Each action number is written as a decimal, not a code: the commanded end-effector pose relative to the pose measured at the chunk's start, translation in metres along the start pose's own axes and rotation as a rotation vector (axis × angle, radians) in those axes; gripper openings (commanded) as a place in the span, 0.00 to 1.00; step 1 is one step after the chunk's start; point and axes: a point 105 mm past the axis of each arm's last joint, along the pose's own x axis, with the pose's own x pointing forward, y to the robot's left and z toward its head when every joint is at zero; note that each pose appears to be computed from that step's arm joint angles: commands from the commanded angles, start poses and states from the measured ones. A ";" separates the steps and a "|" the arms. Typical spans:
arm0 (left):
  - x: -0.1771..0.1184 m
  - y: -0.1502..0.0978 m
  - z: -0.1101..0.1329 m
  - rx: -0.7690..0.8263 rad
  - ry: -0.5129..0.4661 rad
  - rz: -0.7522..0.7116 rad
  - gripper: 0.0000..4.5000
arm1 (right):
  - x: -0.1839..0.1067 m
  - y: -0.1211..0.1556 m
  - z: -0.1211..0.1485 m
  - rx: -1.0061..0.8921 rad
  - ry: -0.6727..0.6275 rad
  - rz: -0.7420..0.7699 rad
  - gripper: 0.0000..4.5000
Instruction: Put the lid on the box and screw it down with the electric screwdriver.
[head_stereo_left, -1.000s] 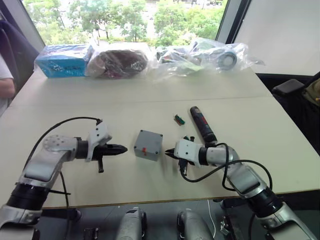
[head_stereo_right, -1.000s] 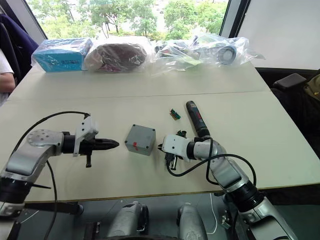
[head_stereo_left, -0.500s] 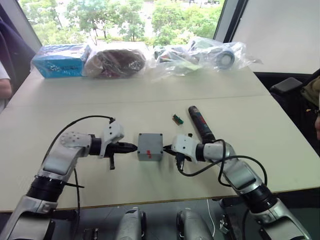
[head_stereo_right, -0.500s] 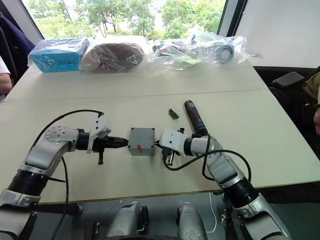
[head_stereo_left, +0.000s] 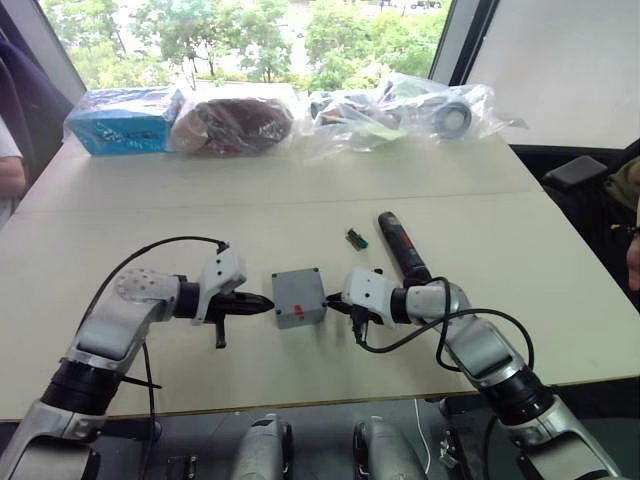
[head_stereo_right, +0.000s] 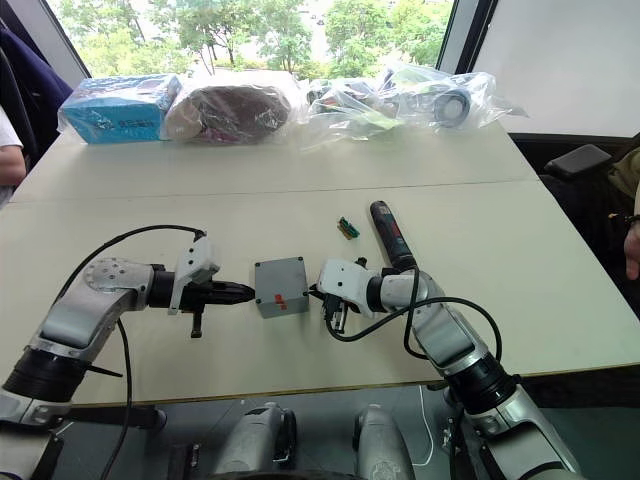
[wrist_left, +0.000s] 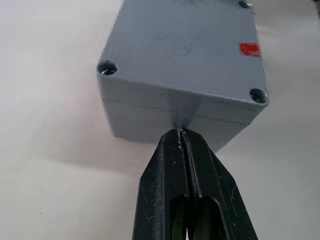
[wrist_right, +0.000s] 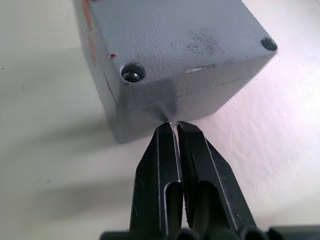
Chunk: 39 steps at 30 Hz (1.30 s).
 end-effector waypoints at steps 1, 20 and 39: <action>-0.002 0.002 0.012 0.052 -0.038 0.013 0.00 | 0.001 0.009 0.022 -0.043 -0.076 0.042 0.03; -0.051 -0.024 0.060 0.101 -0.083 -0.081 0.00 | -0.073 -0.026 0.025 0.165 -0.092 -0.261 0.35; -0.036 -0.020 0.088 0.125 -0.207 -0.083 0.00 | -0.069 -0.033 -0.024 0.562 -0.044 -0.468 0.60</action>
